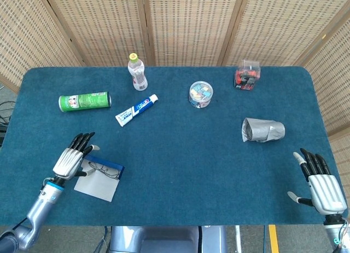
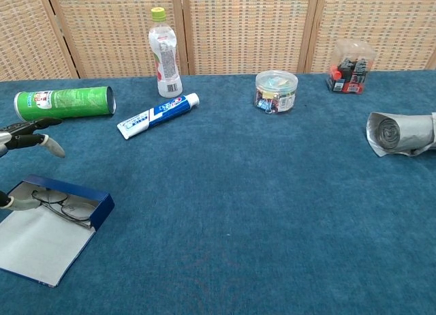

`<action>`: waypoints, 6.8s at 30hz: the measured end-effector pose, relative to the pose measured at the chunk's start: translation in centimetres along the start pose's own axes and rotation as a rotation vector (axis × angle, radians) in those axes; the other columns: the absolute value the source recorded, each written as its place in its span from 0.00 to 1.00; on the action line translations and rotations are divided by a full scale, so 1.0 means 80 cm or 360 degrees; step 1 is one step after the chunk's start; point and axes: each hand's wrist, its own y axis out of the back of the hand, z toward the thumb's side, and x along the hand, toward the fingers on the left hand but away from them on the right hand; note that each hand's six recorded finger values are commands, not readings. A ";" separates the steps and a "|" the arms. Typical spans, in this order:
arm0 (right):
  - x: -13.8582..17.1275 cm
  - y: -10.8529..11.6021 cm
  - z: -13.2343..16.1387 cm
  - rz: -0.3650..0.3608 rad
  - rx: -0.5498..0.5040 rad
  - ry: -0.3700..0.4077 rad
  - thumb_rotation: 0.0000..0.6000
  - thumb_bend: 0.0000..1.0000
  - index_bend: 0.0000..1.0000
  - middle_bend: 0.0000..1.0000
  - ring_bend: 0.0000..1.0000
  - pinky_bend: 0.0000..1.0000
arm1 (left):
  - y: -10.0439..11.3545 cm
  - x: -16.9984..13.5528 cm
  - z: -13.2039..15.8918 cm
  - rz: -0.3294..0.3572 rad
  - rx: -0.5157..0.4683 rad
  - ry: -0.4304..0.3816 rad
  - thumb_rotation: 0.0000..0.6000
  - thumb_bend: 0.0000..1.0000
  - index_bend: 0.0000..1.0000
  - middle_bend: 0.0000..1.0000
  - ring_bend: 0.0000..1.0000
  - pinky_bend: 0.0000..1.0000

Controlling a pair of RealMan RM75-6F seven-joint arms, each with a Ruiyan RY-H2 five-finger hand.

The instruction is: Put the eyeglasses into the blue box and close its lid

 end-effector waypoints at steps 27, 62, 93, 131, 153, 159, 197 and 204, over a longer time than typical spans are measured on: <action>0.001 0.000 0.000 -0.0004 0.0006 -0.0003 1.00 0.00 0.00 0.00 0.00 0.00 | -0.002 -0.113 0.012 -0.0155 0.0039 -0.0193 1.00 0.31 0.31 0.00 0.00 0.00; 0.001 0.000 0.000 0.0001 -0.0012 0.0001 1.00 0.00 0.00 0.00 0.00 0.00 | -0.052 -0.117 0.012 -0.0184 0.0006 -0.0188 1.00 0.33 0.31 0.00 0.00 0.00; 0.001 0.000 0.000 0.0003 -0.0019 0.0001 1.00 0.00 0.00 0.00 0.00 0.00 | -0.059 -0.116 0.005 -0.0200 0.0035 -0.0161 1.00 0.38 0.31 0.00 0.00 0.00; 0.000 0.000 0.000 0.0008 -0.0027 -0.0003 1.00 0.00 0.00 0.00 0.00 0.00 | -0.024 -0.057 0.009 -0.0172 -0.0086 -0.0134 1.00 0.59 0.38 0.00 0.00 0.00; 0.000 0.000 0.000 0.0007 -0.0031 -0.0006 1.00 0.00 0.00 0.00 0.00 0.00 | -0.033 -0.055 0.004 -0.0202 -0.0085 -0.0089 1.00 0.61 0.60 0.00 0.00 0.00; 0.000 0.000 0.000 0.0007 -0.0033 -0.0005 1.00 0.00 0.00 0.00 0.00 0.00 | -0.027 -0.059 0.005 -0.0175 -0.0098 -0.0103 1.00 0.61 0.66 0.00 0.00 0.00; 0.000 0.000 0.000 0.0013 -0.0038 -0.0006 1.00 0.00 0.00 0.00 0.00 0.00 | 0.011 -0.076 -0.001 -0.0421 0.0094 -0.0085 1.00 0.62 0.67 0.00 0.00 0.00; 0.000 0.000 0.000 0.0015 -0.0036 -0.0005 1.00 0.00 0.00 0.00 0.00 0.00 | 0.004 -0.059 0.006 -0.0421 0.0076 -0.0081 1.00 0.62 0.67 0.00 0.00 0.00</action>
